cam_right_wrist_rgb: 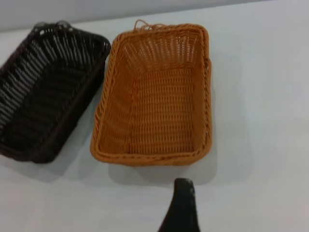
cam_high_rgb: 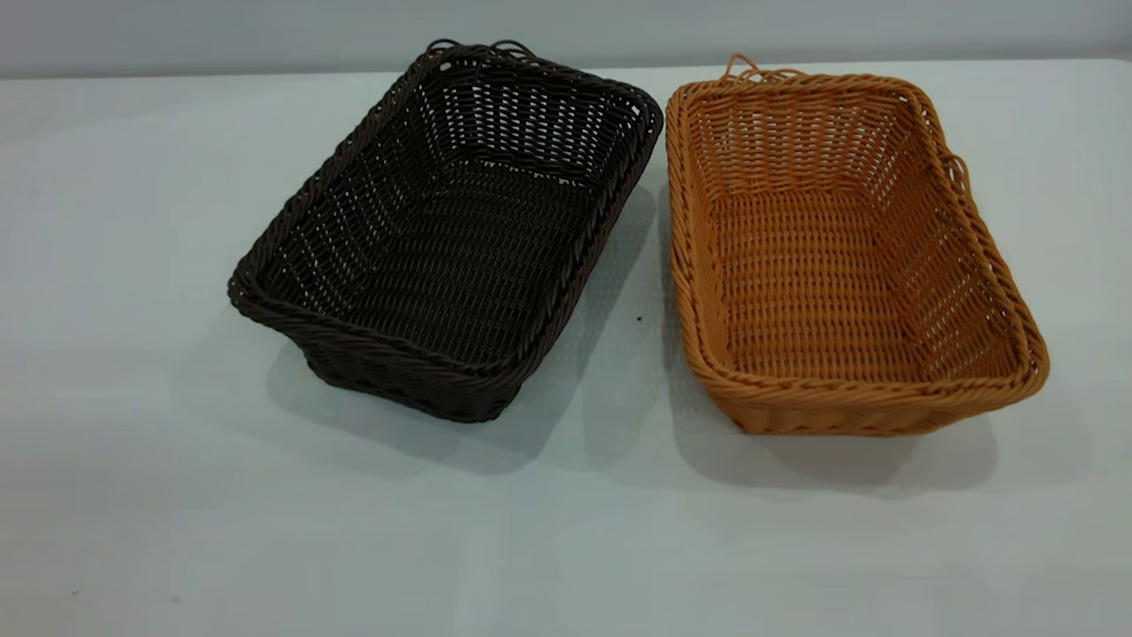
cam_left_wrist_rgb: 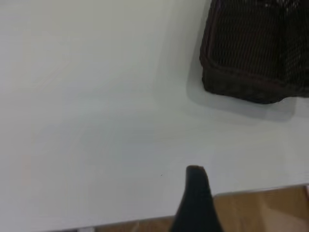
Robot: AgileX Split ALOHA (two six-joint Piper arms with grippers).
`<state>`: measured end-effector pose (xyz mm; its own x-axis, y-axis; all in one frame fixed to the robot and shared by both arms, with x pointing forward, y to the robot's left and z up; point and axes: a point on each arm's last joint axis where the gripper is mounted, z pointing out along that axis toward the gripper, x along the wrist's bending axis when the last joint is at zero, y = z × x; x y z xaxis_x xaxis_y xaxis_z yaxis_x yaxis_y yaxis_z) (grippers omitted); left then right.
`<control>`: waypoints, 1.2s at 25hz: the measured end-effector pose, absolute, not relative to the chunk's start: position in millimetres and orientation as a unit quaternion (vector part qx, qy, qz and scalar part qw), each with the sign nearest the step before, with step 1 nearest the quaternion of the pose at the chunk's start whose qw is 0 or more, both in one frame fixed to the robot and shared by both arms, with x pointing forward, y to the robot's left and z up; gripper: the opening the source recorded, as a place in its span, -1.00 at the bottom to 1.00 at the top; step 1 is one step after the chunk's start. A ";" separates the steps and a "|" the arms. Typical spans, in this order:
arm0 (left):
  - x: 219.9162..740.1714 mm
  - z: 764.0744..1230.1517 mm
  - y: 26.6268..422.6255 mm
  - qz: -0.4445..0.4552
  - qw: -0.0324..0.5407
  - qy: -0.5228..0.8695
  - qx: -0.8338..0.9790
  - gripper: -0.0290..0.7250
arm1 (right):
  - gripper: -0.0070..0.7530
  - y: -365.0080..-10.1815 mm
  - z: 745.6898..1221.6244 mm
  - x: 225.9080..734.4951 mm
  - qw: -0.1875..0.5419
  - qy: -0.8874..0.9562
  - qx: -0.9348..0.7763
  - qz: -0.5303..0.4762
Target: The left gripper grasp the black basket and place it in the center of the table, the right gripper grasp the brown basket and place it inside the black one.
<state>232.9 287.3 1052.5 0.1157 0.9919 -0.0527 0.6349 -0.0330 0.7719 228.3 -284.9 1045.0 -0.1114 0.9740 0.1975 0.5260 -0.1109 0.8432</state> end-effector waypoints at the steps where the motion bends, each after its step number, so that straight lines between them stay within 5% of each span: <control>1: 239.5 1059.1 287.6 0.257 0.330 0.617 0.666 0.43 | 0.51 -284.9 1048.7 228.0 0.263 0.609 0.614 0.428; 8: 324.1 1076.5 290.1 0.209 0.295 0.638 0.681 0.43 | 0.50 -283.5 1070.3 261.9 0.220 0.629 0.643 0.377; 30: 611.0 978.3 242.5 0.125 0.277 0.522 0.797 0.43 | 0.50 -278.6 1057.6 341.4 0.147 0.633 0.692 0.314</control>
<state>611.0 242.5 978.3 0.4246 0.9010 -0.0889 0.7623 -0.3028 0.5720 341.4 -278.6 1057.6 0.0011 0.9683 0.2498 0.7840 -0.1559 0.6009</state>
